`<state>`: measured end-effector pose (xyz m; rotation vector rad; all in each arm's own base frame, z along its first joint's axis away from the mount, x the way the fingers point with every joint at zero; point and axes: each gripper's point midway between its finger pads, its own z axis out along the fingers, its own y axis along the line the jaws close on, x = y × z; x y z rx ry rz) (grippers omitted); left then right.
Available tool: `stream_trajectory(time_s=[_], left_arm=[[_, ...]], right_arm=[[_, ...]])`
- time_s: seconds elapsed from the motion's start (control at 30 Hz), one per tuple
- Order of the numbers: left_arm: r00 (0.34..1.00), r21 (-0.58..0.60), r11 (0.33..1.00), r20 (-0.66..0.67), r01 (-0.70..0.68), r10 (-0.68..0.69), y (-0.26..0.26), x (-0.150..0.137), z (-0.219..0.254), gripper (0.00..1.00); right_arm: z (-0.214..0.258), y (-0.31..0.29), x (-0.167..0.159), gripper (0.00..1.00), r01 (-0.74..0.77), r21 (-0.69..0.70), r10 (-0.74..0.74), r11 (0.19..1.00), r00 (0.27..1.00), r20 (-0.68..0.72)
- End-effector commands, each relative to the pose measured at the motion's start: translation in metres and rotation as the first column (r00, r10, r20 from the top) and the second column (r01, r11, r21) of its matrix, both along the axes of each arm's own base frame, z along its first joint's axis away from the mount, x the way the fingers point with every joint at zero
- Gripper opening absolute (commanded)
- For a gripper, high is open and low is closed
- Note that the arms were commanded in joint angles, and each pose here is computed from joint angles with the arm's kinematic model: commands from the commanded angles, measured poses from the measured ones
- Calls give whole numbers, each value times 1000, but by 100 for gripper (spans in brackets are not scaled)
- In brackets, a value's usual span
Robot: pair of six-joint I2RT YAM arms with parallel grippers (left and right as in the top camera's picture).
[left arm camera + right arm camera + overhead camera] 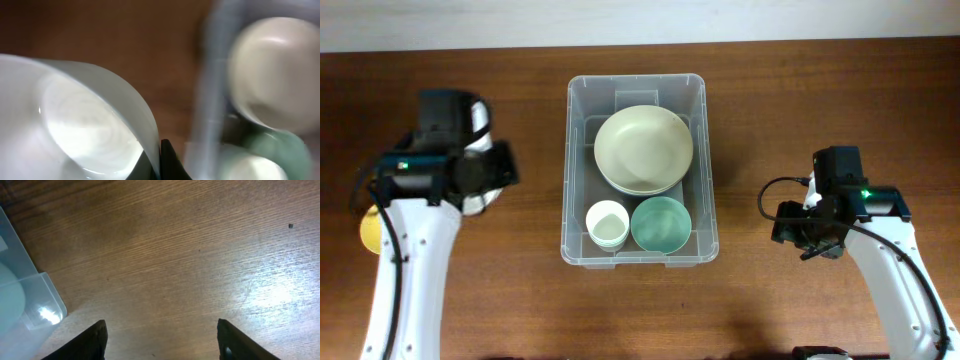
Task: Pack container
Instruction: 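Lift the white bowl and place it onto the mint-green bowl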
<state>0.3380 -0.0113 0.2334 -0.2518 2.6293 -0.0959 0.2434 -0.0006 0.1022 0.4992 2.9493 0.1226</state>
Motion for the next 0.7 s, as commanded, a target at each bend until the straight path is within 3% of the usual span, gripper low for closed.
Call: stream_trajectory(time_s=[0.0,0.17,0.3,0.53,0.67], left_arm=[[956,56,959,76,279,-283,-59,0,30,1],[794,97,797,77,597,-604,-138,-20,29,1],[593,110,591,12,799,-805,-192,-45,9,1],[383,48,381,-62,923,-922,-247,-74,-26,0],[337,30,336,-69,941,-939,-259,-81,-34,0]], right_arm=[[4,-5,4,66,25,-17,-25,1000,1000,12],[4,-9,4,66,88,-13,-88,996,996,11],[5,-26,3,66,228,1,-228,974,974,9],[4,-73,-15,70,464,4,-463,886,886,-27],[3,-90,-27,71,512,1,-511,859,858,-44]])
